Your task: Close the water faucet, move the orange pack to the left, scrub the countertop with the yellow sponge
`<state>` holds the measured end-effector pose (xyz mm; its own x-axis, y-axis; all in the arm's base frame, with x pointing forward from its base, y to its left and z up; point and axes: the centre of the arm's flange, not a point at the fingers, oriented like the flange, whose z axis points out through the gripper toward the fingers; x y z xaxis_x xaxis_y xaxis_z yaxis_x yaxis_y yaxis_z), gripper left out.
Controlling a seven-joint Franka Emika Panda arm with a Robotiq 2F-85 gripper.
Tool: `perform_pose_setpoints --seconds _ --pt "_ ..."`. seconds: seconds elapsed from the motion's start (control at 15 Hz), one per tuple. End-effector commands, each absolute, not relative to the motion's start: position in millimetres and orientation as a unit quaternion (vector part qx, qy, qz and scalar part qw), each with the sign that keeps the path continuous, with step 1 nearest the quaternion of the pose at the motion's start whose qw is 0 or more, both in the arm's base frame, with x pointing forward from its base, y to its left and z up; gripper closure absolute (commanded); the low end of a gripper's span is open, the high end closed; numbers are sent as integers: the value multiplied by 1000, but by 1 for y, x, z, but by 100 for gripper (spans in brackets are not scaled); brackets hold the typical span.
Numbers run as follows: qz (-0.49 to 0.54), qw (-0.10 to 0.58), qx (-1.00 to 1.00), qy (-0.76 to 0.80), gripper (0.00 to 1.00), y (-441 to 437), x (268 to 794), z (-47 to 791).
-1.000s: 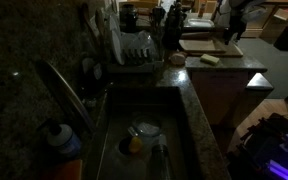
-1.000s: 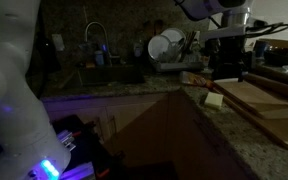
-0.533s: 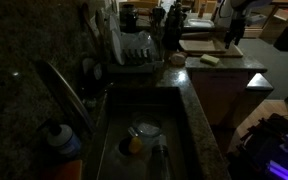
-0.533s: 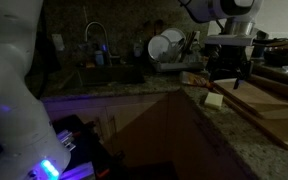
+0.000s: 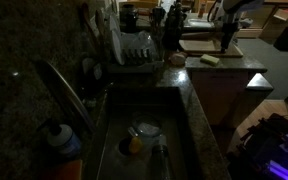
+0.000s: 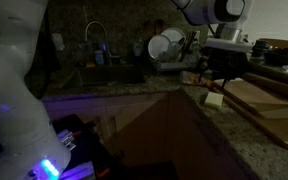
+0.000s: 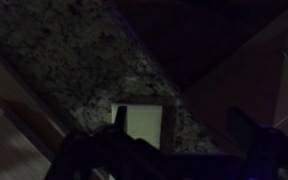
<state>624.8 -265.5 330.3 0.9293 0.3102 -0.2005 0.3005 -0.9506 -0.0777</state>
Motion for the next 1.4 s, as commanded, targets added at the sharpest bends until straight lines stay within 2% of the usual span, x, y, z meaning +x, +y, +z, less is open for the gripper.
perform_pose_setpoints --seconds 0.0,0.07,0.13,0.4,0.73,1.0,1.33 --pt "149 50 -959 -238 0 -265 658 318" --pt "175 46 -951 -251 0 -265 662 313" --pt "142 45 -964 -219 0 -253 636 319" --pt "127 44 -968 -213 0 -249 639 312" --pt "35 4 -986 -165 0 -260 685 261" --pt "16 -27 -987 -161 0 -257 695 233" --pt "27 -13 -986 -166 0 -255 687 239"
